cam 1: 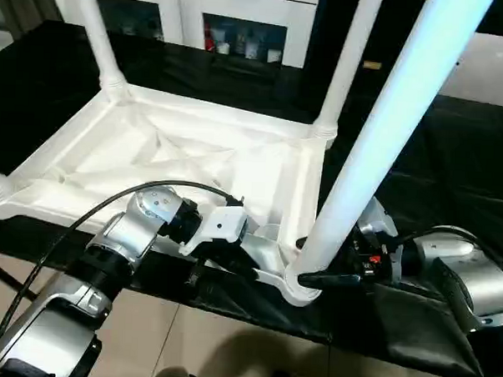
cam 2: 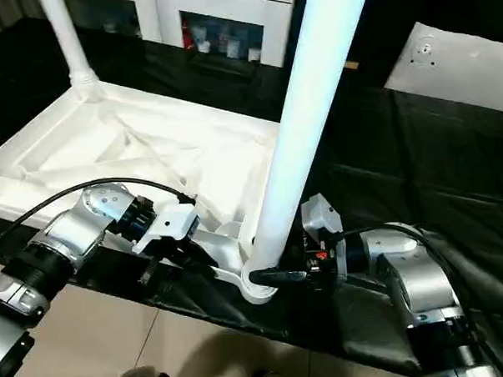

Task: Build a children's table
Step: Rotate leg to tighten

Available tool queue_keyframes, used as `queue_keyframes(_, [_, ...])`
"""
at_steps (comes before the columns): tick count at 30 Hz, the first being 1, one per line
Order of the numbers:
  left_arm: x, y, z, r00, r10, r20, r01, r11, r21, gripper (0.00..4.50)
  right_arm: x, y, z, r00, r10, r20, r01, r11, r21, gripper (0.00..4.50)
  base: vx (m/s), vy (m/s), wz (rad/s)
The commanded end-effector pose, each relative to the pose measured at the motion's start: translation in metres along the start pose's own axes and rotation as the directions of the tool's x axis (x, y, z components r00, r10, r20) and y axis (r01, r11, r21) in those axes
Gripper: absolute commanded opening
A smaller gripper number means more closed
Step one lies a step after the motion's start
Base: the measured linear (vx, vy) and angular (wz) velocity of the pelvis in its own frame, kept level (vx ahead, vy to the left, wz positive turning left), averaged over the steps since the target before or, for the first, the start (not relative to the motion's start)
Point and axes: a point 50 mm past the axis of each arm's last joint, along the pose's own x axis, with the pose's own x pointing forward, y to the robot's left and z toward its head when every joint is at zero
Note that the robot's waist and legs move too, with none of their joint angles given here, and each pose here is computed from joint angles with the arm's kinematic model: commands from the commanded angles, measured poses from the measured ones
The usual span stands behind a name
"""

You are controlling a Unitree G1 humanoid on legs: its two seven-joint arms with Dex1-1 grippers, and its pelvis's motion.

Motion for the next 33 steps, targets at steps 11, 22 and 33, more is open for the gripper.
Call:
queue_keyframes(11, [0.006,-0.002,0.0,0.995,-0.087,-0.038,0.088,0.996,0.031,0.0,0.0,0.005,-0.002,0.999,0.046,0.0,-0.046,0.999,0.012,2.05,0.0,0.0,0.0])
queue_keyframes(22, [0.016,0.015,0.001,0.98,0.196,0.018,-0.192,0.971,-0.14,0.0,0.032,0.006,-0.01,0.961,-0.251,0.12,0.231,0.96,0.156,2.02,0.0,0.0,0.0])
queue_keyframes(33, [0.043,0.054,0.031,0.796,0.604,0.039,-0.56,0.76,-0.329,0.0,0.086,-0.023,-0.007,0.688,-0.718,0.104,0.622,0.658,0.426,2.01,0.0,0.0,0.0])
